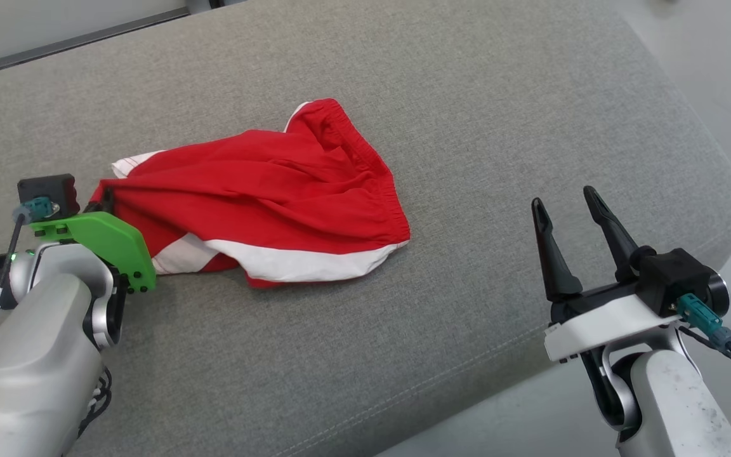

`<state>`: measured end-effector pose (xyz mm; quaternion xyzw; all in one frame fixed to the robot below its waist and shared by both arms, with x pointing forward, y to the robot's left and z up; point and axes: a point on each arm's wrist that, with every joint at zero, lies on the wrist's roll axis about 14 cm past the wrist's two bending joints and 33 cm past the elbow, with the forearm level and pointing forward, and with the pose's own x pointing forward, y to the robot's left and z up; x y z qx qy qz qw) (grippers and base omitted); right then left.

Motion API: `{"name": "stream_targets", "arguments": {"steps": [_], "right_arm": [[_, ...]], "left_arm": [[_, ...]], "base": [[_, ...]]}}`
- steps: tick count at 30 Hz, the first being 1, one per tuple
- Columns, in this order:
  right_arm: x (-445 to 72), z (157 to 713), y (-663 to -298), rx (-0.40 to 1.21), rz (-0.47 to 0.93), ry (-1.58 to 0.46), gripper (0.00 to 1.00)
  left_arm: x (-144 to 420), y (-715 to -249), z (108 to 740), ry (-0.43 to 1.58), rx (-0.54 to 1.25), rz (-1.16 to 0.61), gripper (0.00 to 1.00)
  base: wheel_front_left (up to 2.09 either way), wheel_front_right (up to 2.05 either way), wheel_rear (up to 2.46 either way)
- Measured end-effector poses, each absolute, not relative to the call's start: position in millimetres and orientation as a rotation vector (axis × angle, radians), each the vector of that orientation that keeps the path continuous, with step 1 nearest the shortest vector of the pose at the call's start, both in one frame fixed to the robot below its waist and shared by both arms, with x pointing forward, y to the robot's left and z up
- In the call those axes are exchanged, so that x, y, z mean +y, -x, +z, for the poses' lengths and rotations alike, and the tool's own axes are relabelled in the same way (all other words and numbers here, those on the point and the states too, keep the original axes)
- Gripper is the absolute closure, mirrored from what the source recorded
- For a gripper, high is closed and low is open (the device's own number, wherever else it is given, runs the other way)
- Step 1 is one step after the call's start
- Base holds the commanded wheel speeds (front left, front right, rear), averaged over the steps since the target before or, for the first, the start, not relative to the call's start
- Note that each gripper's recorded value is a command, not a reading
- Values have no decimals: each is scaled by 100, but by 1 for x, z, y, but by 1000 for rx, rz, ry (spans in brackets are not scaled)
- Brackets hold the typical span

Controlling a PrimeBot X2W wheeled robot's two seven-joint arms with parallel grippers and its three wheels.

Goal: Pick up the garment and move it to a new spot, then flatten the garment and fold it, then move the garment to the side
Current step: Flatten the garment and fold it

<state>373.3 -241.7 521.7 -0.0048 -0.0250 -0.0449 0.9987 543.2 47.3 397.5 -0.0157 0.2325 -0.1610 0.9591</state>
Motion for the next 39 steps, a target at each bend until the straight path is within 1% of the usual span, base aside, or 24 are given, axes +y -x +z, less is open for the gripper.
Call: {"name": "stream_targets", "arguments": {"steps": [5, 6, 7, 15, 19, 21, 28, 29, 32, 39], "right_arm": [[-248, 519, -375, -42, -108, 21, 0], [-250, 518, -375, -39, -112, 23, 0], [-252, 514, -375, -31, -120, 23, 0], [-244, 508, -382, -21, -91, 10, 0], [-237, 506, -385, -11, -64, 6, 0], [-229, 496, -385, 25, -25, 2, 0], [-187, 461, -387, 169, 153, 15, 0], [-187, 461, -387, 169, 153, 15, 0], [-172, 448, -391, 217, 212, 1, 0], [-149, 440, -415, 253, 256, -123, 0]], "left_arm": [[44, -558, 392, -11, 454, -331, 100], [42, -560, 391, -12, 449, -335, 56], [40, -562, 389, -9, 444, -340, 1], [45, -553, 398, 26, 415, -369, 0], [59, -543, 403, 51, 404, -350, 0], [74, -530, 408, 73, 383, -325, 0], [87, -478, 422, 155, 320, -289, 0], [87, -478, 422, 155, 320, -289, 0], [89, -450, 428, 198, 301, -266, 0], [101, -403, 449, 254, 244, -193, 0]], "base": [[0, 0, 0], [0, 0, 0], [0, 0, 0], [0, 0, 0], [0, 0, 0], [0, 0, 0], [0, 0, 0], [0, 0, 0], [0, 0, 0], [0, 0, 0]]}}
